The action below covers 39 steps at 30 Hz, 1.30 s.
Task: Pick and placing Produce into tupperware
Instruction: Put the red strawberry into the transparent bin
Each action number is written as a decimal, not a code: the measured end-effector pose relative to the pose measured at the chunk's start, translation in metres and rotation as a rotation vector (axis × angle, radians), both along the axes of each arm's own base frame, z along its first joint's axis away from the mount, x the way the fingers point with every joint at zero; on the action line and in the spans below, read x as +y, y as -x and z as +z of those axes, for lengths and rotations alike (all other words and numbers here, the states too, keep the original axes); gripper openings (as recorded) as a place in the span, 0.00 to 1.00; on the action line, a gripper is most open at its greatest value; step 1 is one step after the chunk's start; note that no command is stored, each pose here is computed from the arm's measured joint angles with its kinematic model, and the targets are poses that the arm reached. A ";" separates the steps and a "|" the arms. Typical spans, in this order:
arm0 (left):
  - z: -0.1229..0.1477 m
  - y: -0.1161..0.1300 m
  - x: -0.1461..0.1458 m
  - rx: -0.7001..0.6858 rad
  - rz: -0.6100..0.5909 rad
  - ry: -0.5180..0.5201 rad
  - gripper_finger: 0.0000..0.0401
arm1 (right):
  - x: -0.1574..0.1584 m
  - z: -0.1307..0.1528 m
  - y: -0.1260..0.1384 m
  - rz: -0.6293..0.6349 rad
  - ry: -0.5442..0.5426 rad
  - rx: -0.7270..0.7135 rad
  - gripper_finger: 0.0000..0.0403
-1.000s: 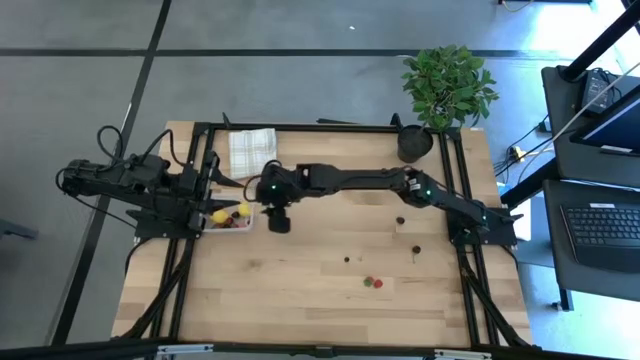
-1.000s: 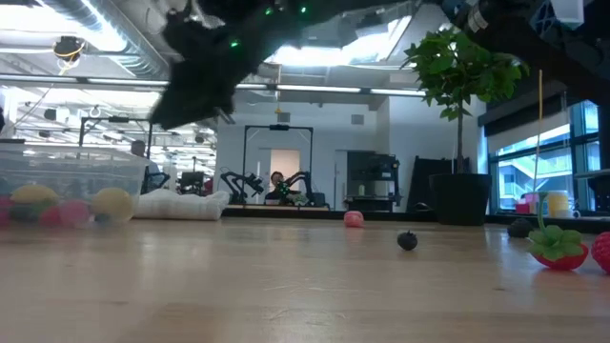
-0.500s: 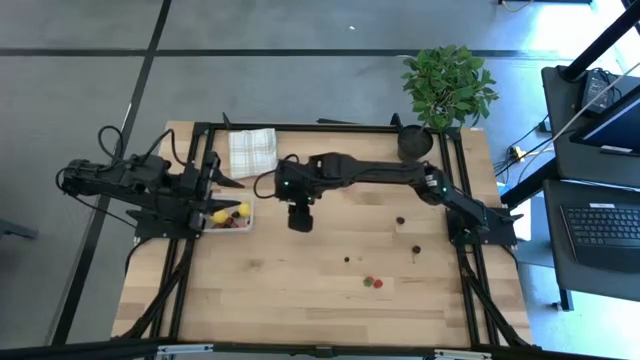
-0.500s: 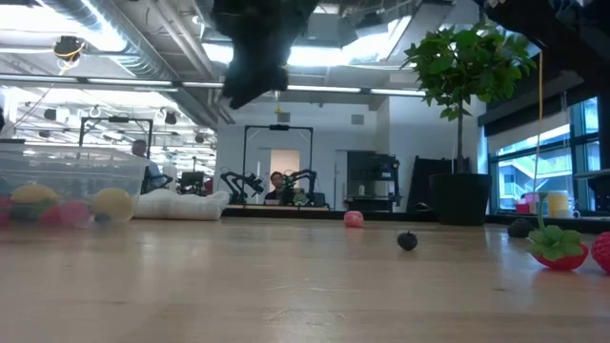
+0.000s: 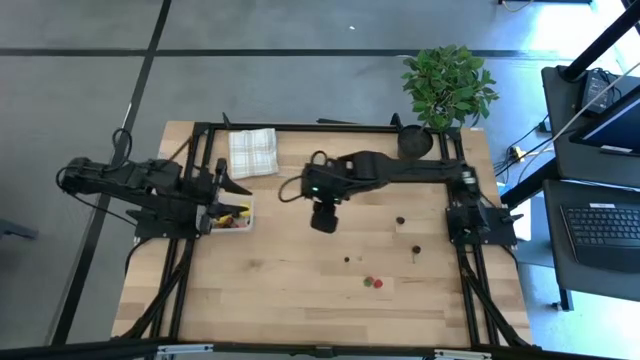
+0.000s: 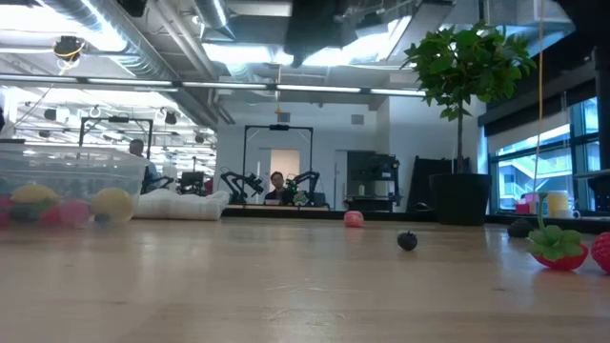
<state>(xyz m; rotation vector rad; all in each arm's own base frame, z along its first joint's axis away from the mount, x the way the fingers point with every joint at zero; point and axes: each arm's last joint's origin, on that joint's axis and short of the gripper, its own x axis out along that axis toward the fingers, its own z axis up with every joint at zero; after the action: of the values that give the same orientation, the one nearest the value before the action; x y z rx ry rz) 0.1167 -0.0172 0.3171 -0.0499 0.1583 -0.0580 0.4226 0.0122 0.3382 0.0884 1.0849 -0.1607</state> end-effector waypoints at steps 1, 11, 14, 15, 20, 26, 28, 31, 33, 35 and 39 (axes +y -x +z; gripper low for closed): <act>-0.001 -0.002 0.000 0.011 0.000 -0.002 0.44 | 0.002 0.001 0.007 -0.020 0.013 0.005 0.42; -0.007 -0.031 -0.002 0.045 0.021 -0.010 0.44 | 0.009 0.000 0.090 -0.130 0.038 -0.256 0.42; -0.011 -0.048 -0.003 0.048 0.033 -0.008 0.44 | 0.012 -0.013 0.115 -0.126 0.015 -0.346 0.42; -0.012 -0.055 -0.003 0.045 0.036 -0.008 0.44 | 0.013 -0.018 0.123 -0.122 0.007 -0.376 0.42; -0.019 -0.089 -0.006 0.001 -0.030 0.010 0.44 | 0.018 -0.040 0.160 -0.135 -0.058 -0.496 0.42; -0.034 -0.120 -0.004 -0.015 -0.028 0.016 0.44 | 0.024 -0.056 0.192 -0.137 -0.135 -0.586 0.42; -0.040 -0.129 -0.002 -0.007 -0.017 0.020 0.44 | 0.027 -0.064 0.200 -0.121 -0.143 -0.570 0.42; -0.049 -0.140 -0.001 -0.003 -0.009 0.021 0.44 | 0.030 -0.074 0.205 -0.119 -0.160 -0.559 0.42; -0.052 -0.145 -0.002 -0.011 -0.009 0.021 0.44 | 0.033 -0.079 0.205 -0.113 -0.169 -0.568 0.42; -0.055 -0.150 -0.002 -0.026 -0.009 0.023 0.44 | 0.036 -0.085 0.204 -0.092 -0.179 -0.575 0.42; -0.061 -0.157 -0.003 -0.032 -0.009 0.023 0.44 | 0.044 -0.096 0.202 -0.043 -0.162 -0.548 0.42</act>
<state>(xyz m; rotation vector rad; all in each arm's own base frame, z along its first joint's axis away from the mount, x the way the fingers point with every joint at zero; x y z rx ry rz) 0.2740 -0.0198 0.2563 -0.0709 0.1255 -0.0696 0.2211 0.0562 0.2427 0.2845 0.5477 -0.0789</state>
